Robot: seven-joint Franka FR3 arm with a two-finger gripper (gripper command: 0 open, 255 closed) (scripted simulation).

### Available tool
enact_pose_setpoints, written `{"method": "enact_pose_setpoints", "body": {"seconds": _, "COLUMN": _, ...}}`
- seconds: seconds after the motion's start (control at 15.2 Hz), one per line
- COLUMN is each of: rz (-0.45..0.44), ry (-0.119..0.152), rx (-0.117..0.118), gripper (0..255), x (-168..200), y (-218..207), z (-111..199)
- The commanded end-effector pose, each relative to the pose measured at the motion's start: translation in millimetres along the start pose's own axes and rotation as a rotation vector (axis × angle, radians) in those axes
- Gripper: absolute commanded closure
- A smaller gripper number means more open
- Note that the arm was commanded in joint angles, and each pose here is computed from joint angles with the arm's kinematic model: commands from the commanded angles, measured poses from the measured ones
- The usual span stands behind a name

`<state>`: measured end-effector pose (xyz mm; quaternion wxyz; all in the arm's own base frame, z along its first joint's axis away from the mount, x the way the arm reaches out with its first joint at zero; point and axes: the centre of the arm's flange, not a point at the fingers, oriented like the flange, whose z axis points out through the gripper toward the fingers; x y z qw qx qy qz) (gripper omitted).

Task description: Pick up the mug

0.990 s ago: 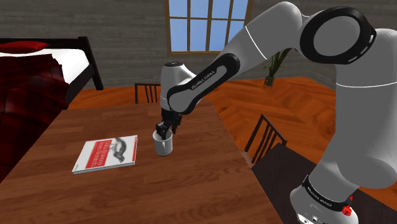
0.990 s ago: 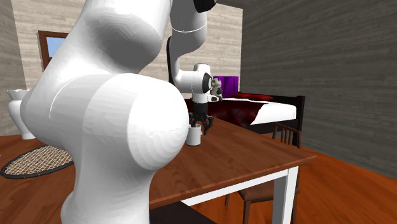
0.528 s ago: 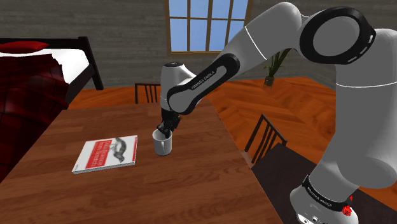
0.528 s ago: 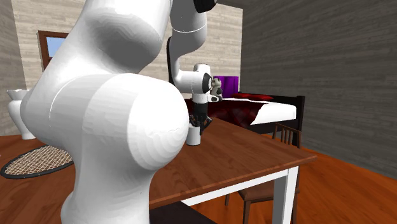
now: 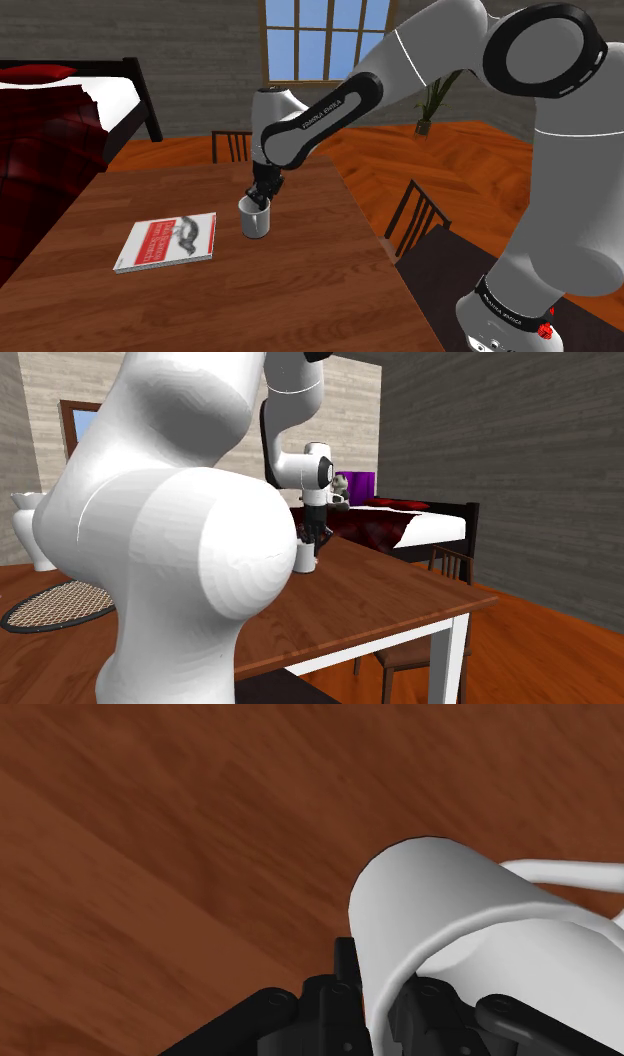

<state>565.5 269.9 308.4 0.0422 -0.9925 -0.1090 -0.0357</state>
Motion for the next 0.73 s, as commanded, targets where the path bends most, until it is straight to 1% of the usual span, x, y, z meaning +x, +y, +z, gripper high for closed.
{"method": "enact_pose_setpoints", "body": {"seconds": 0.0, "rz": 0.0, "ry": 0.0, "rx": 0.0, "gripper": 255, "x": 1.0, "y": -0.6, "z": -10.0}}
{"method": "enact_pose_setpoints", "body": {"seconds": 0.53, "rz": 0.0, "ry": 0.0, "rx": 0.0, "gripper": 255, "x": 4.4, "y": -3.8, "z": -52.0}}
{"method": "enact_pose_setpoints", "body": {"seconds": 0.66, "rz": 0.0, "ry": 0.0, "rx": 0.0, "gripper": 255, "x": 4.5, "y": -3.9, "z": -52.8}}
